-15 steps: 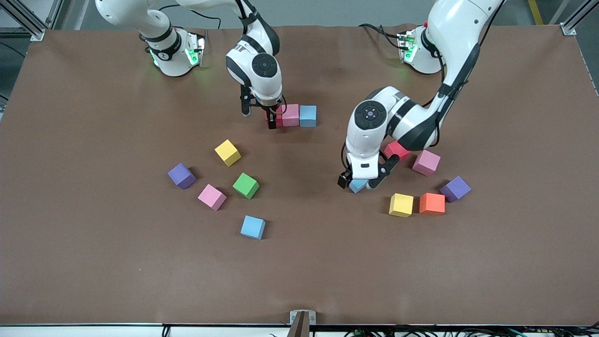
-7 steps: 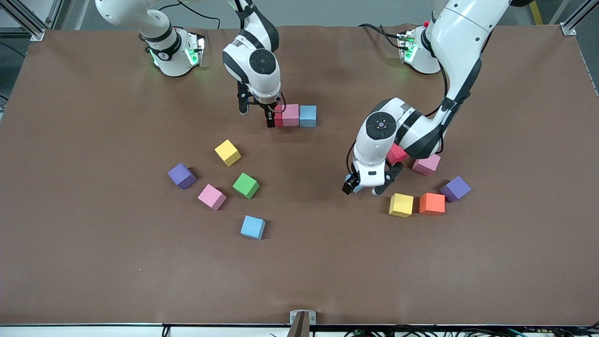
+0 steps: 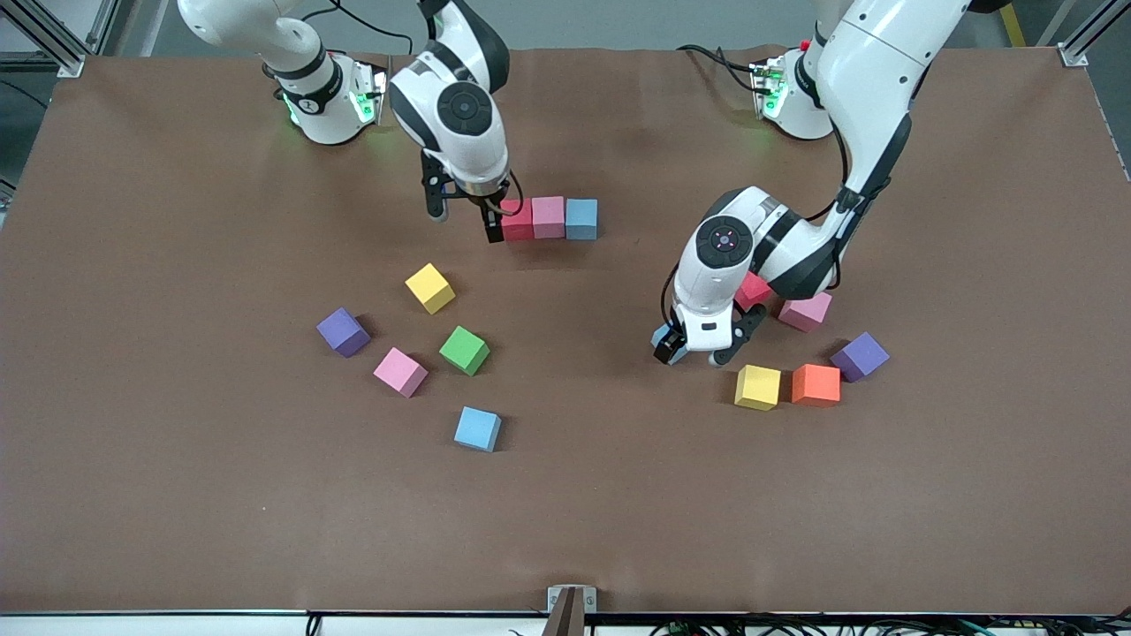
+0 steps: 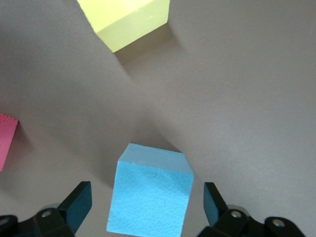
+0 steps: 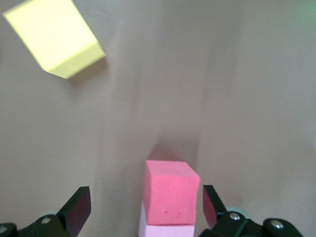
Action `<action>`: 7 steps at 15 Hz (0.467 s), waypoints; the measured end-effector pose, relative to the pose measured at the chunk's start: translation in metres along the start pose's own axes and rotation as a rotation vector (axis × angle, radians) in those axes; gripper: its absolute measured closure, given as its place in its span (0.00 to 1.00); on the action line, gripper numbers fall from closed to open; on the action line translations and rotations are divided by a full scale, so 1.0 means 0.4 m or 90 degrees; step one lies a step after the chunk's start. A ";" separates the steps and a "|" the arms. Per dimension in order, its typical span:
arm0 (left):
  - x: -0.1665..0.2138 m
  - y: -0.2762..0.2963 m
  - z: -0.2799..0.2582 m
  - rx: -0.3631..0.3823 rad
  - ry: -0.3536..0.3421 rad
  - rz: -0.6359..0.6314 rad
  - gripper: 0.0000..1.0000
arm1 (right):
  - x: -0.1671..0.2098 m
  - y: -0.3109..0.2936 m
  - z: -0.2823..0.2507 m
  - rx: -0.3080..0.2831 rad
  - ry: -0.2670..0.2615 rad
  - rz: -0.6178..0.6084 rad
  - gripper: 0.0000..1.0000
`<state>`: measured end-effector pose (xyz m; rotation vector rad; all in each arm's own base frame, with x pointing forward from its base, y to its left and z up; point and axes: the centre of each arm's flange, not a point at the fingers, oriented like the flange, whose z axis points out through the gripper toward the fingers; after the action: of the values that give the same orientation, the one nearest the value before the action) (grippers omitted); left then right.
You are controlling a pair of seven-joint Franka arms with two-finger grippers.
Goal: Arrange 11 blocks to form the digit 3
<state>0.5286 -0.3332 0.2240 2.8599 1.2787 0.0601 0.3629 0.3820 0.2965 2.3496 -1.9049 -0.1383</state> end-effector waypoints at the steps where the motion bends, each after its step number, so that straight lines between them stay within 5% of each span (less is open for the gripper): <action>1: -0.002 -0.003 0.003 0.002 -0.001 0.001 0.00 | 0.028 -0.018 -0.008 0.002 -0.003 -0.018 0.00; 7: -0.009 -0.015 0.027 0.014 -0.005 0.001 0.00 | 0.236 -0.133 -0.027 0.021 -0.019 -0.131 0.00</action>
<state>0.5222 -0.3317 0.2130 2.8769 1.2830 0.0353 0.4354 0.3008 0.2997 2.5757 -1.6853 -0.1608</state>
